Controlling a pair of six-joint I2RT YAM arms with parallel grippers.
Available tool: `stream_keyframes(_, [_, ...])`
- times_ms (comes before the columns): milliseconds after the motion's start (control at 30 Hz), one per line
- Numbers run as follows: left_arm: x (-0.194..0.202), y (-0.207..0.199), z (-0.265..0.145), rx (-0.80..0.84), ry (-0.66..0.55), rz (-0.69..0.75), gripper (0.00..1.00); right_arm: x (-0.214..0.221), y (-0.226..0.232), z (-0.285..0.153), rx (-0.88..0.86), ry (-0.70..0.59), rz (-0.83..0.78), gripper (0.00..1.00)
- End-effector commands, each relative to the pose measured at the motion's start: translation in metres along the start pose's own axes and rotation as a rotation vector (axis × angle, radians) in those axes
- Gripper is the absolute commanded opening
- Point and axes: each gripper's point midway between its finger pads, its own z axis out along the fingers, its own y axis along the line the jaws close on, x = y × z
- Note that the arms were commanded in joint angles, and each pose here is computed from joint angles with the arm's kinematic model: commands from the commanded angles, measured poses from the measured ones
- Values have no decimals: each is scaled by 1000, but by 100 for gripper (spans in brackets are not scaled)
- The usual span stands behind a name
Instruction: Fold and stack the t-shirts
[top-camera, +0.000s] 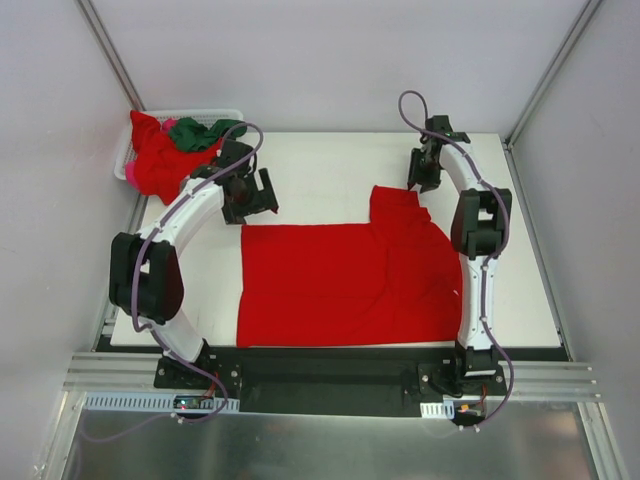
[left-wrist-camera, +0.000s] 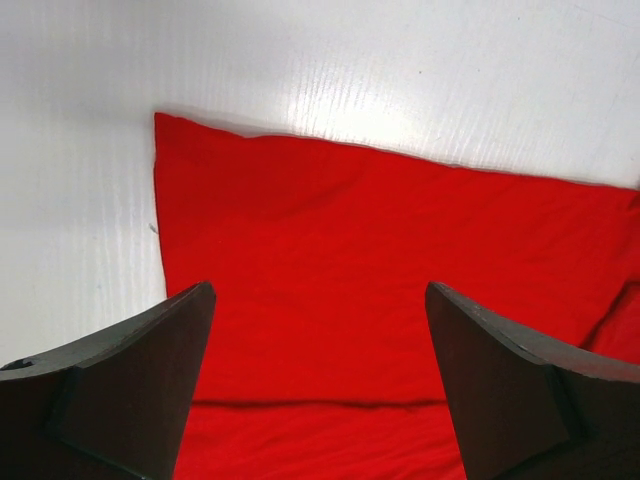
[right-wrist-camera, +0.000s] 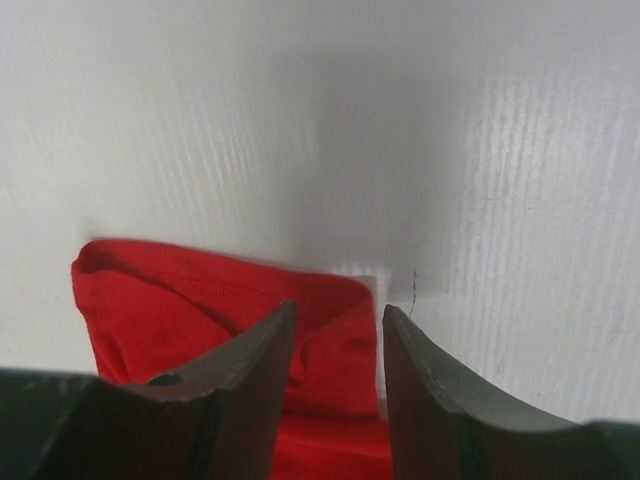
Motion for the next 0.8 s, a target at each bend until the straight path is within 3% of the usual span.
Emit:
stream_keyframes(0, [-3, 7, -17, -9, -30, -7, 87, 7, 13, -2, -18, 47, -8, 43])
stream_keyframes(100, [-4, 9, -19, -16, -37, -7, 87, 12, 11, 2, -6, 65, 7, 38])
stream_keyframes(200, [-4, 14, -19, -28, -39, -13, 87, 11, 7, 0, 15, 55, 17, 23])
stream_keyframes(233, [-4, 16, -19, -35, -40, -18, 87, 9, 4, 0, 35, 44, 16, 13])
stream_keyframes(333, [-3, 32, -11, -99, -31, -67, 87, 3, -3, -8, 75, 10, 6, 1])
stream_keyframes(433, [-6, 43, 5, -168, -23, -159, 83, 2, -7, -14, 88, 0, -12, 1])
stream_keyframes(600, [-29, 54, 43, -252, -17, -205, 62, 5, -4, -18, 72, -1, -34, 1])
stream_keyframes(767, [-33, 70, 69, -347, -16, -227, 58, 8, -3, -23, 75, 2, -42, 1])
